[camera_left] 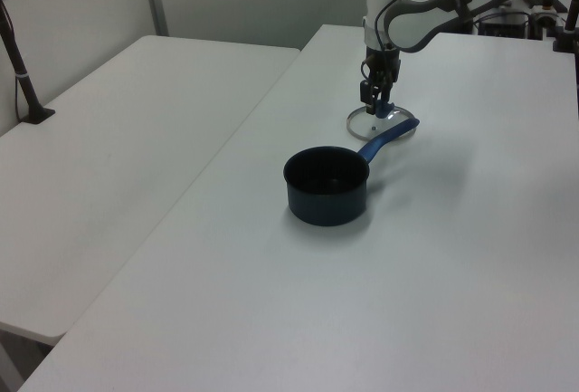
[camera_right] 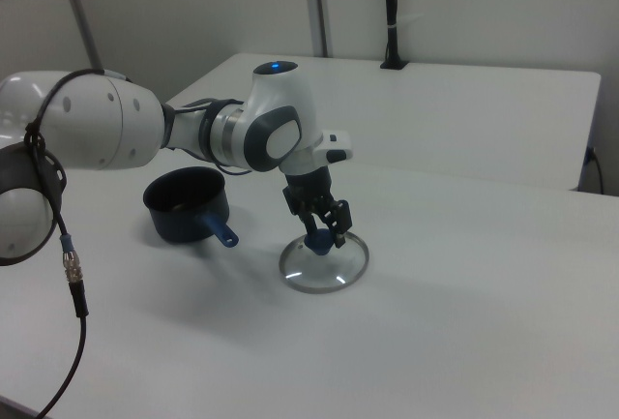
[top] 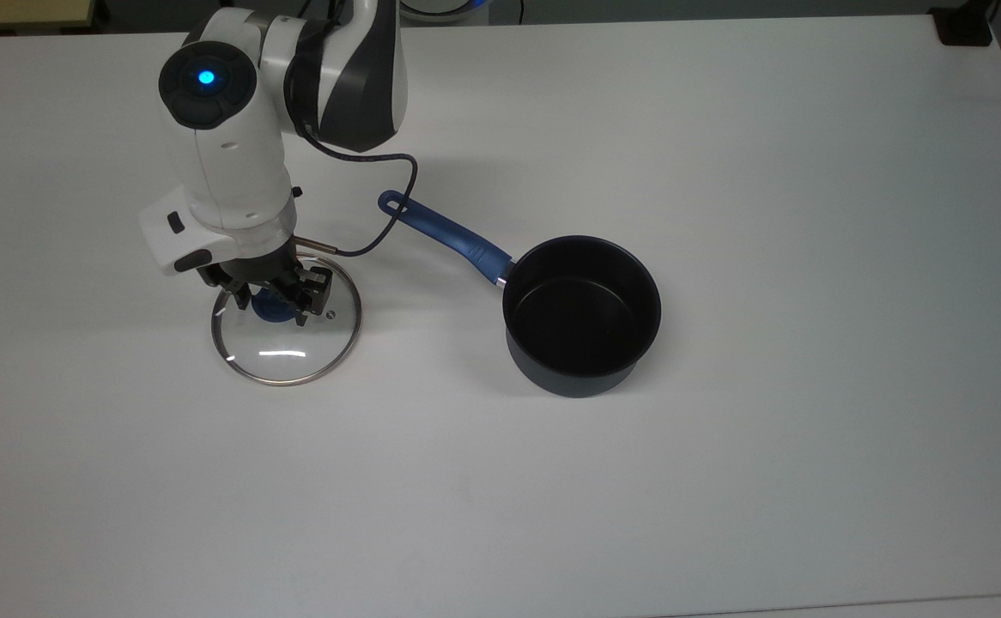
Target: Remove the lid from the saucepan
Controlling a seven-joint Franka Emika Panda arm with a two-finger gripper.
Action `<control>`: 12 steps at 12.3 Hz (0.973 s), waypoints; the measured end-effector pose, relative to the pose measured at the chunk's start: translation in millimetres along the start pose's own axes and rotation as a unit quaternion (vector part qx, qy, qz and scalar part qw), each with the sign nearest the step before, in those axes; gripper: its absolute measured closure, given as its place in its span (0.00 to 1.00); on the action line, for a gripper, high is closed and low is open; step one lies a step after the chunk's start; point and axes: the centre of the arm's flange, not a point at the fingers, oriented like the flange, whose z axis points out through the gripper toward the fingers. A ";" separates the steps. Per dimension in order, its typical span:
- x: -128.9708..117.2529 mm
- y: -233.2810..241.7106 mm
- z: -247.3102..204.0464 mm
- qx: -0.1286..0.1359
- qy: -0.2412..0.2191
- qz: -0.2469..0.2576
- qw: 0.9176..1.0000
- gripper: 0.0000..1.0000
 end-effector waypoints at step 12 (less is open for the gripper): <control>-113.4 -66.7 -267.5 0.006 -0.040 -0.077 0.996 0.00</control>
